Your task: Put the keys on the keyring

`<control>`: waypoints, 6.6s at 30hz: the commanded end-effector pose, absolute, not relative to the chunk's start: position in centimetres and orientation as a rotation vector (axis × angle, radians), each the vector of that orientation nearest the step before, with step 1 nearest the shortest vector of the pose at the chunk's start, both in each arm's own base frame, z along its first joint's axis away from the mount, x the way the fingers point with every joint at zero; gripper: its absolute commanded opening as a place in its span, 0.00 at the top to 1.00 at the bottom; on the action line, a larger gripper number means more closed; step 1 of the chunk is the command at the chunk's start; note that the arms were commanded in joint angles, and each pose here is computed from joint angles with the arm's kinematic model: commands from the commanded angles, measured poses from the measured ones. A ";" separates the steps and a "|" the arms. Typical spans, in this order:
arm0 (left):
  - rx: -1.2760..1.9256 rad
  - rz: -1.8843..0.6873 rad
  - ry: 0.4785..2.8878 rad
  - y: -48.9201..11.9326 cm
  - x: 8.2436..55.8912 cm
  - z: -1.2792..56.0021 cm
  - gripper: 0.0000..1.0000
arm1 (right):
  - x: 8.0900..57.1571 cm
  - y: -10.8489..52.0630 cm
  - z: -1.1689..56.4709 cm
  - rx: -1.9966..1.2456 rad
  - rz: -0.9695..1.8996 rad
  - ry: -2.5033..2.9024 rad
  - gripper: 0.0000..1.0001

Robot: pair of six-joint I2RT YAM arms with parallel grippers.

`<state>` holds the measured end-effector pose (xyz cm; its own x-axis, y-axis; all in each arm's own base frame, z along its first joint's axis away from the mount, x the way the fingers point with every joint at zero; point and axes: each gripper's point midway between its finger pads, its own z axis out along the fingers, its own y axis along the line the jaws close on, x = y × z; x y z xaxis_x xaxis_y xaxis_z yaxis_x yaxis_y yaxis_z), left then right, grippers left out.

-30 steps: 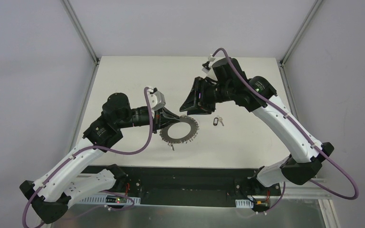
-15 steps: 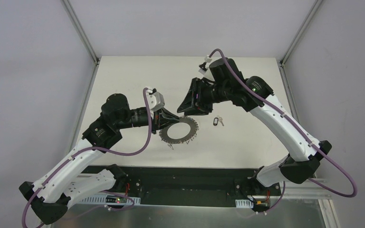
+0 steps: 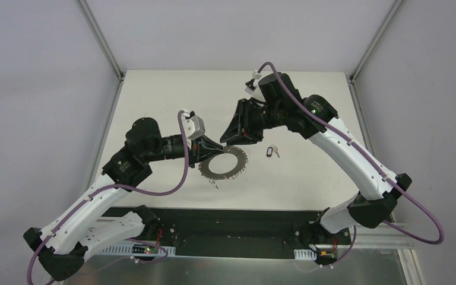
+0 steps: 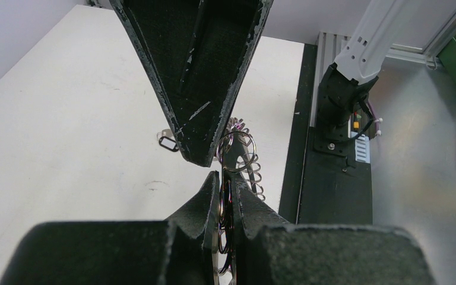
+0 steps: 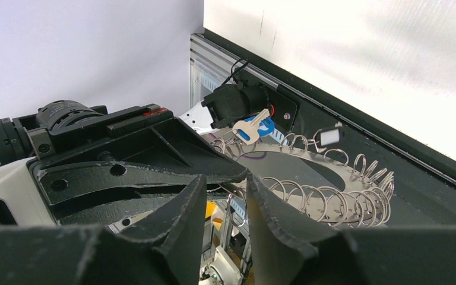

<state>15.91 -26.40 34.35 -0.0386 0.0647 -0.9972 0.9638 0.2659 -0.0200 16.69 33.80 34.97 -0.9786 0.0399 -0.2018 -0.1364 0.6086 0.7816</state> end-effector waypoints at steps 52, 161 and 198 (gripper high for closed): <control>1.030 -0.932 1.349 -25.6 16.0 34.9 1.00 | 14.6 31.5 37.9 -0.196 1.240 2.466 0.71; 0.762 -1.018 1.347 -24.2 15.8 39.8 0.86 | 16.4 33.5 38.5 -0.475 1.083 2.234 1.00; 0.840 -1.339 1.228 -24.6 9.8 46.6 0.67 | 9.7 31.4 43.8 -1.210 1.134 1.495 1.00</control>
<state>11.39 -24.66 44.05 -0.1891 -0.1955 -0.9623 0.9535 0.1975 -0.2275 10.93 31.26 39.84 -0.2586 -0.2797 -0.9246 -0.9555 0.2144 0.2024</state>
